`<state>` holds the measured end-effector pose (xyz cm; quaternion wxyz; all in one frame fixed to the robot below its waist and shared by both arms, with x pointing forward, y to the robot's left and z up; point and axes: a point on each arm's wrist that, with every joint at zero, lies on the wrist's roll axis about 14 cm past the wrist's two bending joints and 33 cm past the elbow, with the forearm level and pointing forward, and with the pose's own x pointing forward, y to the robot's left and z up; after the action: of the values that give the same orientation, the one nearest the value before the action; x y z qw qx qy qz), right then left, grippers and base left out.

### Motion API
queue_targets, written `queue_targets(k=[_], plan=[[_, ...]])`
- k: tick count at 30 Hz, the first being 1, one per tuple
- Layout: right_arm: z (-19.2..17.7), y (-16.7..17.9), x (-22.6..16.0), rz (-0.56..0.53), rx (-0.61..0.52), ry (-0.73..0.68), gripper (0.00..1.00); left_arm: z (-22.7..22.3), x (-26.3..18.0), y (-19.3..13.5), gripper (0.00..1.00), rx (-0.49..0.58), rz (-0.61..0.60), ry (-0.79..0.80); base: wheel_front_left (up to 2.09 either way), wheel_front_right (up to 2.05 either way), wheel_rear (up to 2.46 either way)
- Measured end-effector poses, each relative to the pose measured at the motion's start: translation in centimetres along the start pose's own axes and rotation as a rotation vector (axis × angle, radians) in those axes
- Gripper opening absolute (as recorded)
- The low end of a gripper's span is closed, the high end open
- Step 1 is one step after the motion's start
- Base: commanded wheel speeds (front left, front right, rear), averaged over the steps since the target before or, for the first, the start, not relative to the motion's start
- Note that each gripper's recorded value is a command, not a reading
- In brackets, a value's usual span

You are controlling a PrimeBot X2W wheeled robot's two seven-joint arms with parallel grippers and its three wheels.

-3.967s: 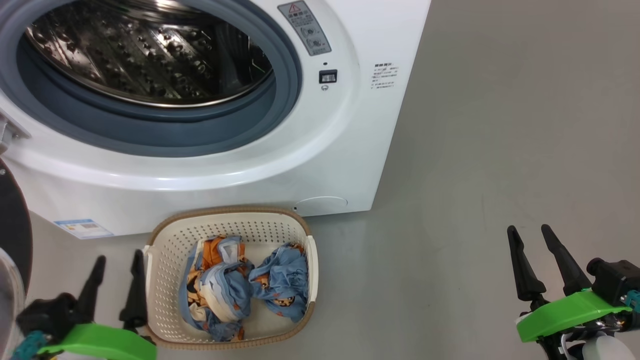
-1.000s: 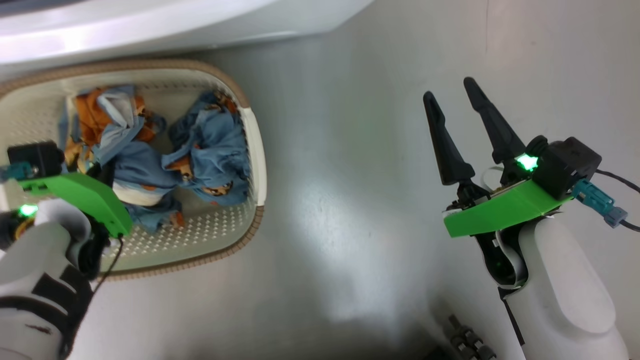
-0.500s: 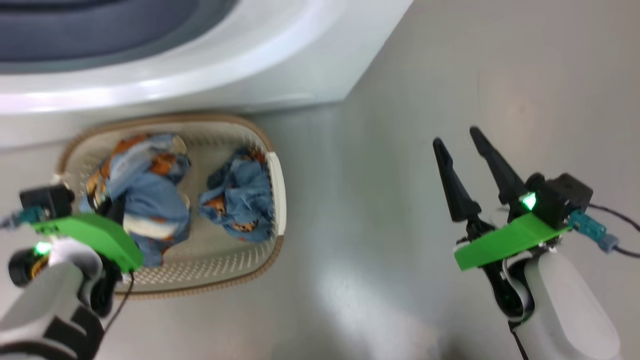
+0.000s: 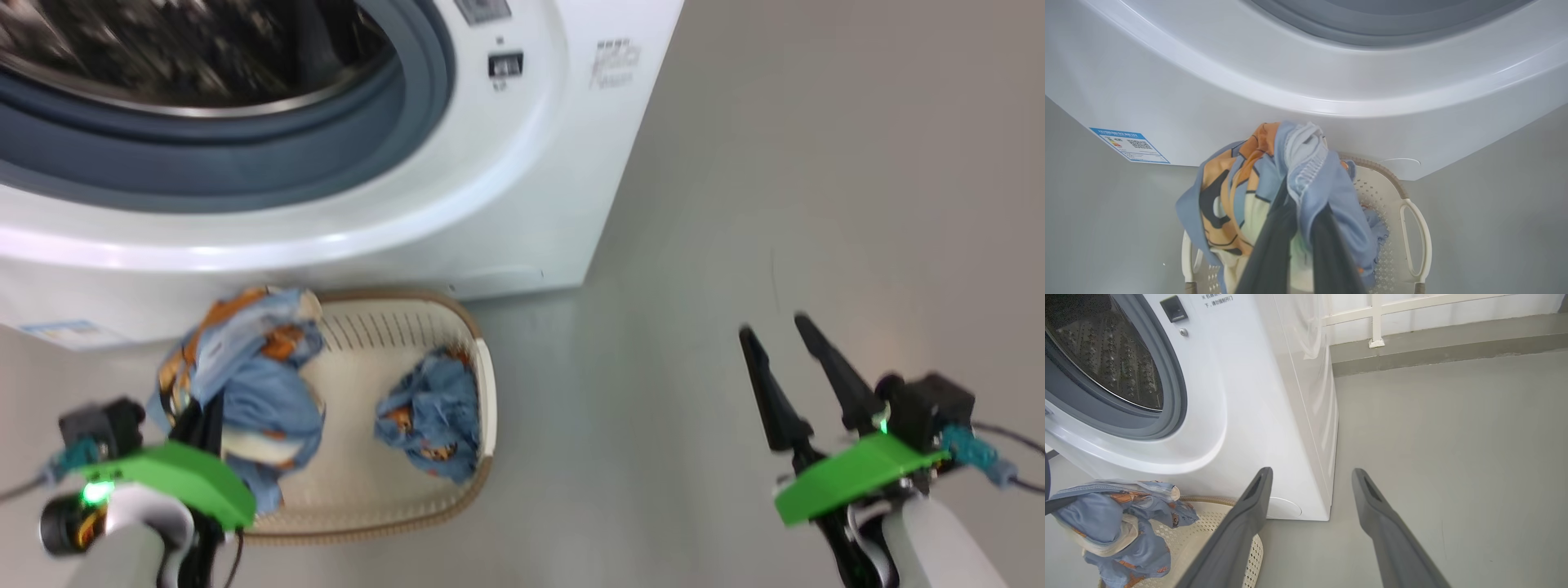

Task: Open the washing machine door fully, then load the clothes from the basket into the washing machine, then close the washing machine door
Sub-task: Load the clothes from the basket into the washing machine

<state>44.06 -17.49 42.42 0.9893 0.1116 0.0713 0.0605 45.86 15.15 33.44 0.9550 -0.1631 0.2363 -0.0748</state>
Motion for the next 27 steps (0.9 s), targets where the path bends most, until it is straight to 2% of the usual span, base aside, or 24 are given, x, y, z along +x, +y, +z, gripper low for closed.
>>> queue_targets(k=[4,14,20,27], plan=[[0.7,0.1,-2.6,-0.004,-0.004,-0.008,1.0,1.9,-3.5,-0.3,0.0,0.001,0.017,-0.101,0.0,0.0,0.0],[2.9,0.0,-6.0,-0.014,0.001,-0.069,1.0,5.6,-10.0,-0.8,0.0,0.052,0.031,-0.298,0.0,0.0,0.0],[3.8,0.2,-7.0,-0.012,-0.001,-0.098,1.0,8.2,-13.4,-1.0,0.0,0.076,0.045,-0.424,0.0,0.0,0.0],[4.1,0.4,-7.5,-0.005,-0.001,-0.108,1.0,8.2,-16.6,-0.9,0.0,0.073,0.075,-0.482,0.0,0.0,0.0]])
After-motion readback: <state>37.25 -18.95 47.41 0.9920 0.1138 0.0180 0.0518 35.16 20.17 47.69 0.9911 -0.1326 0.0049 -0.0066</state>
